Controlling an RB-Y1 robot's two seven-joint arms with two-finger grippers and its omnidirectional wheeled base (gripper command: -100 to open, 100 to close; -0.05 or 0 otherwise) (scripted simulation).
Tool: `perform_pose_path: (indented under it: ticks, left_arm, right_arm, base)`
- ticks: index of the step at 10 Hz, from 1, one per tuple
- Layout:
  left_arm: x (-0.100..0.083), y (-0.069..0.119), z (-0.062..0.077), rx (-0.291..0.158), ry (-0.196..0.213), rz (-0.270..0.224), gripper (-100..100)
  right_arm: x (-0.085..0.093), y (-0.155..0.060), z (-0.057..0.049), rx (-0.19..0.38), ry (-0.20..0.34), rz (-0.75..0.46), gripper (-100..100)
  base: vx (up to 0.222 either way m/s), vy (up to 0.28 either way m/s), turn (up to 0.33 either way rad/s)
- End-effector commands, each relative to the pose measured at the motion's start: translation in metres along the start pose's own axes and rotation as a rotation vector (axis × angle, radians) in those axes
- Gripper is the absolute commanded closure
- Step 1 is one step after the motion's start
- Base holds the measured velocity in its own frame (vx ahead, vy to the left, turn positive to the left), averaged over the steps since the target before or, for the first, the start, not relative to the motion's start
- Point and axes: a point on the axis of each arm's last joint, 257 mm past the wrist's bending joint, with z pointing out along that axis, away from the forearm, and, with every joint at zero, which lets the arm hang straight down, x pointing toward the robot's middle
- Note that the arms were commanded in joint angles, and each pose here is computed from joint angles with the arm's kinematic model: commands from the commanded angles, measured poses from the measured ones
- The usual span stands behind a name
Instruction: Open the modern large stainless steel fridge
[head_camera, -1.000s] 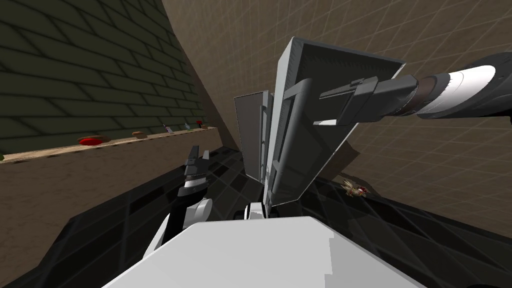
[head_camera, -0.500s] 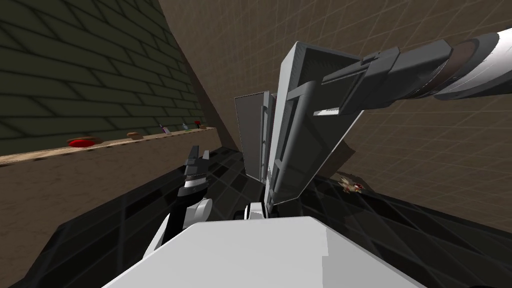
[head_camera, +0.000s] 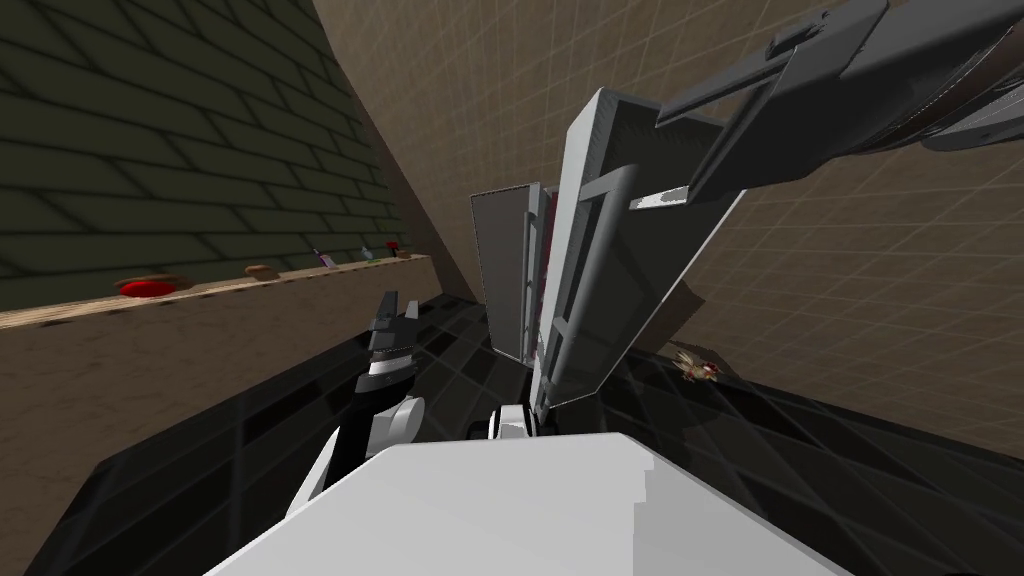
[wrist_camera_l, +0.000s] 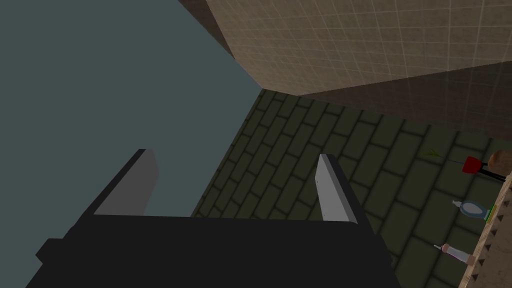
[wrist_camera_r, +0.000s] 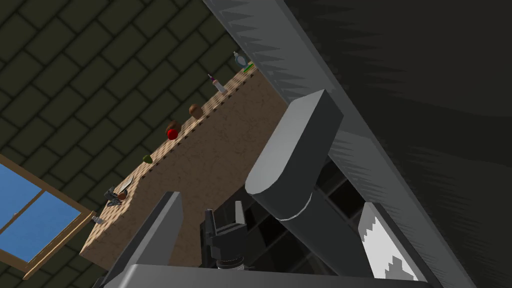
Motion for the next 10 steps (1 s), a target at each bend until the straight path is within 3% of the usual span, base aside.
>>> perform_pose_path:
  ticks: [1, 2, 3, 10]
  left_arm:
    - [0.000, 0.000, 0.000, 0.000, 0.000, 0.000, 0]
    - [0.000, 0.000, 0.000, 0.000, 0.000, 0.000, 0]
    - [0.000, 0.000, 0.000, 0.000, 0.000, 0.000, 0]
    - [0.000, 0.000, 0.000, 0.000, 0.000, 0.000, 0]
  right_arm:
    - [0.002, -0.003, 0.001, 0.002, -0.003, -0.006, -100]
    - [0.001, -0.002, 0.000, 0.001, -0.001, -0.005, -100]
    - [0.001, -0.002, 0.000, 0.001, -0.001, -0.005, 100]
    - [-0.024, -0.039, 0.010, 0.092, -0.073, -0.019, 100]
  base:
    - [0.073, 0.083, -0.013]
    - [0.046, 0.054, -0.012]
    - [0.004, 0.007, -0.012]
    - [-0.117, -0.151, 0.106]
